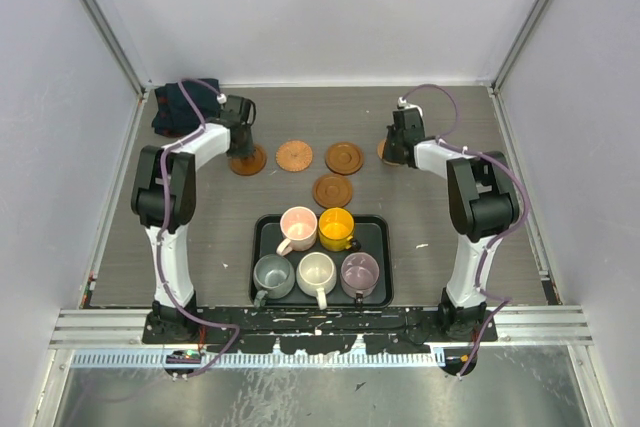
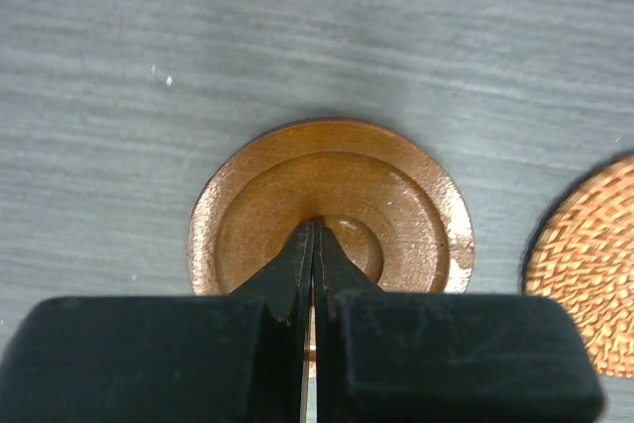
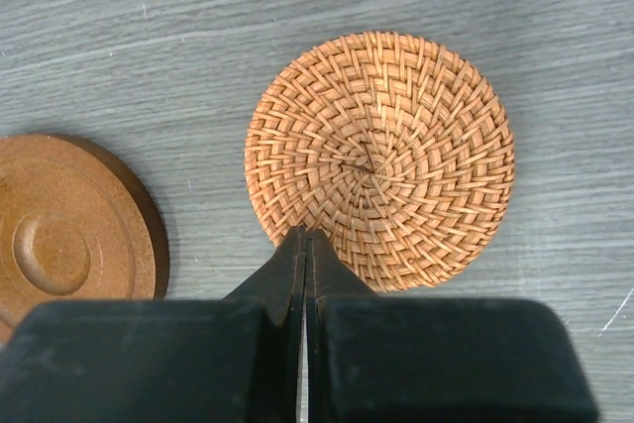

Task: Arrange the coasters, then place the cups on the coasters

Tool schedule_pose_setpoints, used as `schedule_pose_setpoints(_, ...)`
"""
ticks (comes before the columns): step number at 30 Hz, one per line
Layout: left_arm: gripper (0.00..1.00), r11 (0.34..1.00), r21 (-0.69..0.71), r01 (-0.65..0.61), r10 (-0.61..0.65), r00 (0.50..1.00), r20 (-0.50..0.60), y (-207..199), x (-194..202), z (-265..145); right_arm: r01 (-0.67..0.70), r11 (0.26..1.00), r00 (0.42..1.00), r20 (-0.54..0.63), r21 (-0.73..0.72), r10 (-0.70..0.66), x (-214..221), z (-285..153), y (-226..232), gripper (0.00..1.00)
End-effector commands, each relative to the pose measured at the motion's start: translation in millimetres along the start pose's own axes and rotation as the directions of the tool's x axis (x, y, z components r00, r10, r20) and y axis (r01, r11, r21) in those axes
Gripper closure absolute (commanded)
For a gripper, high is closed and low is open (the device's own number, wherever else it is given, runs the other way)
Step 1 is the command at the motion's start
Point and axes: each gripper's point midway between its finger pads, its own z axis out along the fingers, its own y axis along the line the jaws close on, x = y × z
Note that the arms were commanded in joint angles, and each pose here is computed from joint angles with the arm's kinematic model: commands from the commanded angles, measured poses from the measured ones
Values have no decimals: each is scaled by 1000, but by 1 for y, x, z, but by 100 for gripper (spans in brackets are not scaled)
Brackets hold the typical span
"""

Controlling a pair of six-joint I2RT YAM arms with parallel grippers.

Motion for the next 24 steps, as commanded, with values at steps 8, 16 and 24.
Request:
schedule_pose_setpoints(8, 100, 996, 76, -37, 36, 999, 11, -20, -20, 21, 9, 998, 999, 33, 61, -11, -11, 15, -10, 99)
schedule_pose_setpoints(16, 100, 997, 67, -30, 29, 1000, 3, -12, -17, 19, -7, 993, 999, 35, 115, 3, -7, 5, -23, 99)
schedule_pose_setpoints(24, 100, 996, 81, -38, 35, 999, 29, -13, -27, 20, -19, 996, 998, 60, 93, 14, -17, 10, -33, 99)
